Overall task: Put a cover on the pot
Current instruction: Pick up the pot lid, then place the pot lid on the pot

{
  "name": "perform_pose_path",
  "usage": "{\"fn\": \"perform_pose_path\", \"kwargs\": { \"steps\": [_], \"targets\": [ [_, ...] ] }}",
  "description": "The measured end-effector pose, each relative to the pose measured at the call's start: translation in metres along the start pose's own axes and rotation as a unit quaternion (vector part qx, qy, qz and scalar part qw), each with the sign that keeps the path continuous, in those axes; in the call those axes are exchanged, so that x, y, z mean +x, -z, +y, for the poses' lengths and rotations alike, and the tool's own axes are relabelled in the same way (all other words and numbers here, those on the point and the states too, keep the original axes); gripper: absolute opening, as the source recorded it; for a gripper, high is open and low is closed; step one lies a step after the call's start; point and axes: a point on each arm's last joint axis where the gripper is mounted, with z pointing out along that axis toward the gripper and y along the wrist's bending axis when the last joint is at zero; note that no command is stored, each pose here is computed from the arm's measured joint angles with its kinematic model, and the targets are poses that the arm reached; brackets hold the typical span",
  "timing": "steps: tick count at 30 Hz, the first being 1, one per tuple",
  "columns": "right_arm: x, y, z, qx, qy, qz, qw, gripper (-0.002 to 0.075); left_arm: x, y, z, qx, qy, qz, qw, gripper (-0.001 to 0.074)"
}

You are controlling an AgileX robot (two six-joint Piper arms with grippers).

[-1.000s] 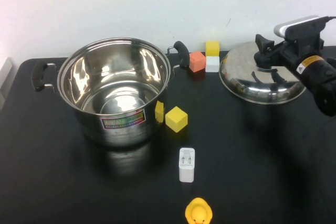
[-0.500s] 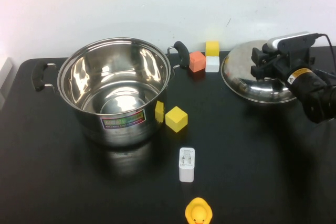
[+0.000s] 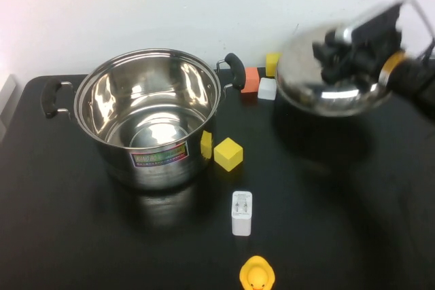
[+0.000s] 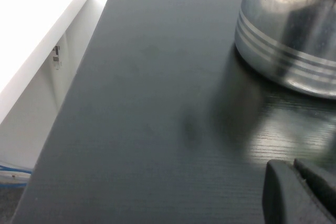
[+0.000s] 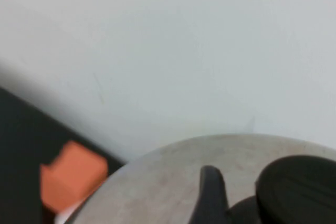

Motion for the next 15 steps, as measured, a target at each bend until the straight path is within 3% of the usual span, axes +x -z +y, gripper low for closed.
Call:
{"fn": "perform_pose_path", "kwargs": {
  "steps": [9,12,15],
  "targets": [
    [-0.16,0.082,-0.014,-0.019,0.037,-0.052,0.998,0.0492,0.0,0.0,0.0,0.0,0.0,0.0,1.0,-0.0002],
    [-0.193,0.107,0.002,-0.102,0.024,-0.11,0.988,0.0492,0.0,0.0,0.0,0.0,0.0,0.0,1.0,-0.0002],
    [-0.212,0.121,0.028,-0.22,-0.003,-0.159,0.962,0.0492,0.0,0.0,0.0,0.0,0.0,0.0,1.0,-0.0002]
  ]
}}
